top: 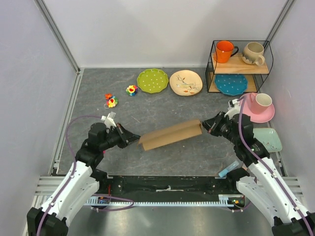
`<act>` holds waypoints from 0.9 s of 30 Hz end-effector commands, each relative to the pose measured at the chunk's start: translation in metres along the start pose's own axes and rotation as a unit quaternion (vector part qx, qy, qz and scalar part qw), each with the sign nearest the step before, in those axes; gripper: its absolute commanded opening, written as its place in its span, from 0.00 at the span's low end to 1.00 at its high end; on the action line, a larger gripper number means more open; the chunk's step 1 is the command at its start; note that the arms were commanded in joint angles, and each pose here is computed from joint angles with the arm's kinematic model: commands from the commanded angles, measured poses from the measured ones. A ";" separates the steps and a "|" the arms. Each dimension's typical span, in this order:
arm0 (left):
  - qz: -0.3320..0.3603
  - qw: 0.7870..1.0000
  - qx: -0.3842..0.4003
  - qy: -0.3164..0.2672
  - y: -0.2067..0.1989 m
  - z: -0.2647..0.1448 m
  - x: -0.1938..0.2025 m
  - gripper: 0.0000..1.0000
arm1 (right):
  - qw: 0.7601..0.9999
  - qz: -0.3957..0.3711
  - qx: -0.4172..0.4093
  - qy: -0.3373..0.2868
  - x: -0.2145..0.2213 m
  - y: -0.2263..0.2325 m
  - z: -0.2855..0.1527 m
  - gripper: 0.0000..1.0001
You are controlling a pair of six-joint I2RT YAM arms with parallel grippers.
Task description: Fold the paper box
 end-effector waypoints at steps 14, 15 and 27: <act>0.030 0.999 0.044 0.012 -0.044 0.032 -0.049 0.02 | 0.996 0.030 -0.028 0.085 0.031 -0.015 0.029 0.00; 0.028 0.999 0.035 0.013 -0.039 0.034 -0.047 0.02 | 0.996 0.031 -0.029 0.083 0.034 -0.019 0.029 0.00; 0.063 0.985 -0.143 -0.076 -0.021 0.014 -0.080 0.34 | 0.992 -0.054 0.116 0.023 0.008 -0.026 -0.005 0.14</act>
Point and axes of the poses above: each gripper's point midway between its finger pads, its own z axis out along the fingers, its own y axis along the line the jaws close on, x = y × z, the point moved 8 cm from there along -z, back along the fingers, and after that the axes turned 7 degrees about z, right-handed, at the moved point
